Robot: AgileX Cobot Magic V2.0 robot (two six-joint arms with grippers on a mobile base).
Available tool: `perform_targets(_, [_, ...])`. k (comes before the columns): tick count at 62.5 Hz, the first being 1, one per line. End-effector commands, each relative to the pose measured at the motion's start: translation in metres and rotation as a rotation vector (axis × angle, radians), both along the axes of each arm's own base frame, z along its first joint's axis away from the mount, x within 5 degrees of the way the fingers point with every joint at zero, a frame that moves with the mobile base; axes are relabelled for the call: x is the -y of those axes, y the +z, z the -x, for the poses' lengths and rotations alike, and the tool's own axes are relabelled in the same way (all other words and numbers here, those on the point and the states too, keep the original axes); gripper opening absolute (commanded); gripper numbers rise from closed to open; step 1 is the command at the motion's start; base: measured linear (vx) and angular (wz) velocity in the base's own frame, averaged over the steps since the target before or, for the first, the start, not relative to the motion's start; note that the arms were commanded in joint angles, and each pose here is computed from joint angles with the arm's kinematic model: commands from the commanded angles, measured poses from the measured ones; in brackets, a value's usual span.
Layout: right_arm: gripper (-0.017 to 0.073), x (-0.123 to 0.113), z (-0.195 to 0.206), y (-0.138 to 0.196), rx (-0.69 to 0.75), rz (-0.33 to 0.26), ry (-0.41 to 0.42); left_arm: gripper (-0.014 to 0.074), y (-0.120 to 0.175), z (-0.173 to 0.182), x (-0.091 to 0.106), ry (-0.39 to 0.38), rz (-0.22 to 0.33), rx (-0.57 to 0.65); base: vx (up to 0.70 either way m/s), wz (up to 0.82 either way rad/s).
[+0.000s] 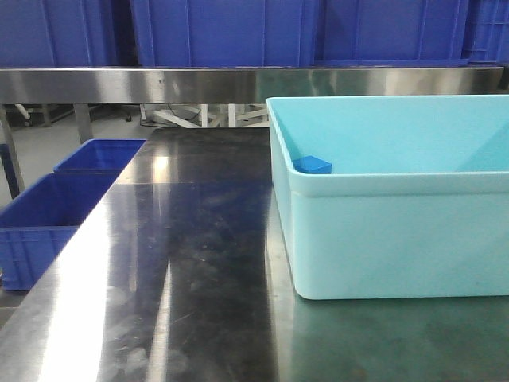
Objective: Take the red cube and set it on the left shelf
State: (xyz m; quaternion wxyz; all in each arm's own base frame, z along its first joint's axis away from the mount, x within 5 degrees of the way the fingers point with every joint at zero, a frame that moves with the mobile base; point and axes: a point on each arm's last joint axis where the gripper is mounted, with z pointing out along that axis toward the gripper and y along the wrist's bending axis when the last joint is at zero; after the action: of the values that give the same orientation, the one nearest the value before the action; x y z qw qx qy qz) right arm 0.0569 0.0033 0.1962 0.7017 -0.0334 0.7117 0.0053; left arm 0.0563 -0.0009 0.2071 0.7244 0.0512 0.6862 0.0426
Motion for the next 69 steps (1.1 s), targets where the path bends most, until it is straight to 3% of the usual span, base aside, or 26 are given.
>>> perform_targets(1, [0.0057,0.001,0.003,0.02,0.156,0.006,-0.014,0.0106,0.0,-0.001,0.0,-0.004,0.005,0.062,0.0,0.0])
perform_targets(9, [0.0057,0.001,0.004,0.025,0.216,-0.005,-0.017,0.0106,0.0,-0.001,0.0,-0.004,0.005,0.062,0.0,0.0])
perform_targets(13, [0.0057,0.002,0.004,0.027,0.229,-0.056,-0.015,0.0106,0.0,-0.001,0.0,-0.004,0.005,0.062,0.0,0.0])
perform_targets(18, [0.0057,0.002,0.002,0.032,0.2,-0.174,-0.009,0.0106,0.0,-0.001,0.0,-0.004,0.005,0.062,0.0,0.0])
perform_targets(22, [0.0057,0.001,-0.002,0.039,0.14,-0.221,-0.006,0.0106,0.0,-0.001,0.0,-0.004,0.005,0.062,0.0,0.0])
perform_targets(34, [0.0057,-0.001,-0.033,0.074,-0.022,-0.151,-0.013,0.0106,0.0,-0.001,0.0,-0.004,0.005,0.062,0.0,0.0])
perform_targets(50, [0.0069,-0.004,-0.098,0.139,-0.147,-0.147,-0.013,0.0106,0.0,-0.001,0.0,-0.004,0.005,0.062,0.0,0.0])
perform_targets(54, [0.0128,-0.006,-0.115,0.151,-0.197,-0.144,-0.012,0.0106,0.0,-0.001,0.0,-0.004,0.005,0.062,0.0,0.0])
perform_targets(57, [0.0221,-0.007,-0.129,0.161,-0.235,-0.142,-0.01,0.0106,0.0,-0.001,0.0,-0.004,0.005,0.062,0.0,0.0])
perform_targets(63, [0.048,-0.01,-0.156,0.165,-0.365,-0.136,-0.005,0.0106,0.0,-0.001,0.0,-0.004,0.005,0.062,0.0,0.0])
perform_targets(69, [0.059,-0.017,-0.18,0.159,-0.525,-0.12,0.017,0.0106,0.0,-0.001,0.0,-0.004,0.005,0.062,0.0,0.0])
